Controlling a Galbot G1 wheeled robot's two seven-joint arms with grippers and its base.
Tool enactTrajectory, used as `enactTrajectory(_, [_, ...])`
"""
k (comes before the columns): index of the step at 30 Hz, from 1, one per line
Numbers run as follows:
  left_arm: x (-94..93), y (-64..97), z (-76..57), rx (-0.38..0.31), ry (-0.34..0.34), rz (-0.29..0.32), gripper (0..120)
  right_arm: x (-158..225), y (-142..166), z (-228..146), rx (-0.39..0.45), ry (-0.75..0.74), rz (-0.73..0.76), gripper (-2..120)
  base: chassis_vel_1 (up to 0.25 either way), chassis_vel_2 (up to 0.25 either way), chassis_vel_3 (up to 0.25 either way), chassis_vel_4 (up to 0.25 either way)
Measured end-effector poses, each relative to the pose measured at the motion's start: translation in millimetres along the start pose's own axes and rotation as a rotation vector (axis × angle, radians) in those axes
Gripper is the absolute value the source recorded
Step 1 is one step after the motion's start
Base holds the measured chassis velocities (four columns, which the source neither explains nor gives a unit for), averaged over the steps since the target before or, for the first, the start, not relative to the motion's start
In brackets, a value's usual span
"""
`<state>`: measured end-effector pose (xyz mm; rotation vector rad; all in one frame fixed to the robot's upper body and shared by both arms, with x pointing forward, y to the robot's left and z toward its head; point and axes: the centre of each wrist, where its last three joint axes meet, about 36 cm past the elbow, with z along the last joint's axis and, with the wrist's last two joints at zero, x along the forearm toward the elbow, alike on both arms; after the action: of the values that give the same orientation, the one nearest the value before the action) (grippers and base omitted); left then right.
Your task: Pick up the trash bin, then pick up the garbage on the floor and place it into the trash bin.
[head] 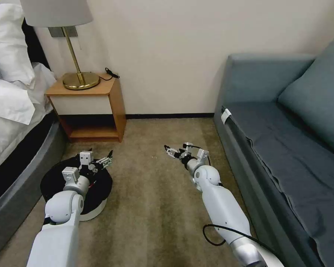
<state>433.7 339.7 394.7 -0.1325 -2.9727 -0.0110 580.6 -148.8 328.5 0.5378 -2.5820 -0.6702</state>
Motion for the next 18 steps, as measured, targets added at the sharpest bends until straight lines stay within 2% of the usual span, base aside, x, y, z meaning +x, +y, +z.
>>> enactTrajectory(18, [0.9, 0.7, -0.8, 0.002, -0.001, -0.003, 100, 0.2, 0.8, -0.9, 0.002, 0.0, -0.003, 100, 0.0, 0.0, 0.0, 0.0])
